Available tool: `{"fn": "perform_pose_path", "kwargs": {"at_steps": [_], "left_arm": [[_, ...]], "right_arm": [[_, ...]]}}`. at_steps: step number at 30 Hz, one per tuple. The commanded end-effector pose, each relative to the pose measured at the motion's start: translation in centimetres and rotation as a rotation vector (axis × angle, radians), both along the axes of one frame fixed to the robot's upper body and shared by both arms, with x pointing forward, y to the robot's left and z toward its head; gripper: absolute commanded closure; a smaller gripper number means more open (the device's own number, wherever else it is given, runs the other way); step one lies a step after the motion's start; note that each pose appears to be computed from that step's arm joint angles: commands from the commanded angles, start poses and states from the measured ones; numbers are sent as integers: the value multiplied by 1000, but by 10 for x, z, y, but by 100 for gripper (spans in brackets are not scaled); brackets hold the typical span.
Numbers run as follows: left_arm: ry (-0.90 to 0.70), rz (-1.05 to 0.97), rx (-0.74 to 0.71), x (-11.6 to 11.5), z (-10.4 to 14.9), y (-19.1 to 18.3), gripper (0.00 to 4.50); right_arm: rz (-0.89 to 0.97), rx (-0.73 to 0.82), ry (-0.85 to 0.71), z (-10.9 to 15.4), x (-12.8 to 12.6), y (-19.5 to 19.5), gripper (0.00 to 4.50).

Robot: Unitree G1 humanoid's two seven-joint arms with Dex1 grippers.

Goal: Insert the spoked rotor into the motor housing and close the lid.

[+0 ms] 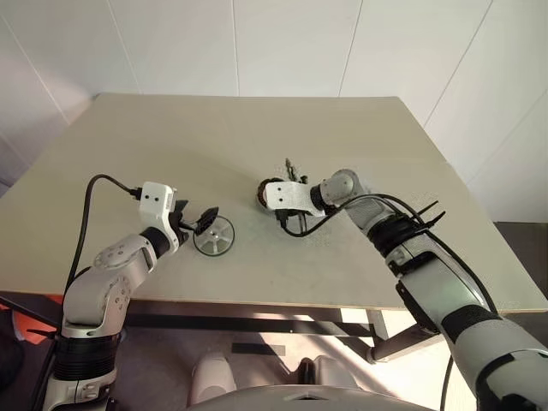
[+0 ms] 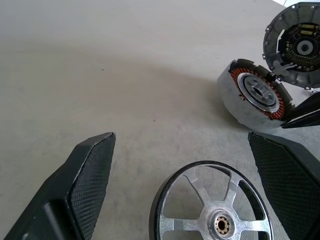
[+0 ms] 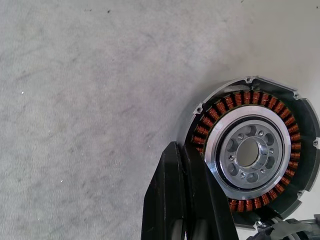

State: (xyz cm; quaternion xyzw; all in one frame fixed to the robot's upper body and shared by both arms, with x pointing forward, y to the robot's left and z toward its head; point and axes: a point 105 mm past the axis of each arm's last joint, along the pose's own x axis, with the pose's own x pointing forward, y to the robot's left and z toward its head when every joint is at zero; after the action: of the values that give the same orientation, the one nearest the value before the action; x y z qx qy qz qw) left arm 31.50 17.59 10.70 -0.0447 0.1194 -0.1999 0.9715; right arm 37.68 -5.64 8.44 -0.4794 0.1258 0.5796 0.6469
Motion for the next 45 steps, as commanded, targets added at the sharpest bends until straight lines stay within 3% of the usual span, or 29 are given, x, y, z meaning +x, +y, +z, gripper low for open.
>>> {"fn": "perform_pose_path", "kwargs": {"at_steps": [1, 16, 21, 44, 45], "left_arm": [[-48, -10, 7, 1, 12, -4, 0], [-42, -14, 9, 2, 10, -4, 0], [-45, -17, 8, 3, 11, -5, 0], [-34, -18, 4, 3, 6, -6, 0], [-34, -18, 4, 3, 6, -6, 0]], "right_arm": [[58, 50, -67, 30, -7, 2, 449], [84, 59, -15, 25, -47, -2, 449], [63, 36, -3, 18, -47, -7, 449], [97, 14, -30, 29, -57, -11, 449], [96, 16, -26, 29, -57, -11, 431]]}}
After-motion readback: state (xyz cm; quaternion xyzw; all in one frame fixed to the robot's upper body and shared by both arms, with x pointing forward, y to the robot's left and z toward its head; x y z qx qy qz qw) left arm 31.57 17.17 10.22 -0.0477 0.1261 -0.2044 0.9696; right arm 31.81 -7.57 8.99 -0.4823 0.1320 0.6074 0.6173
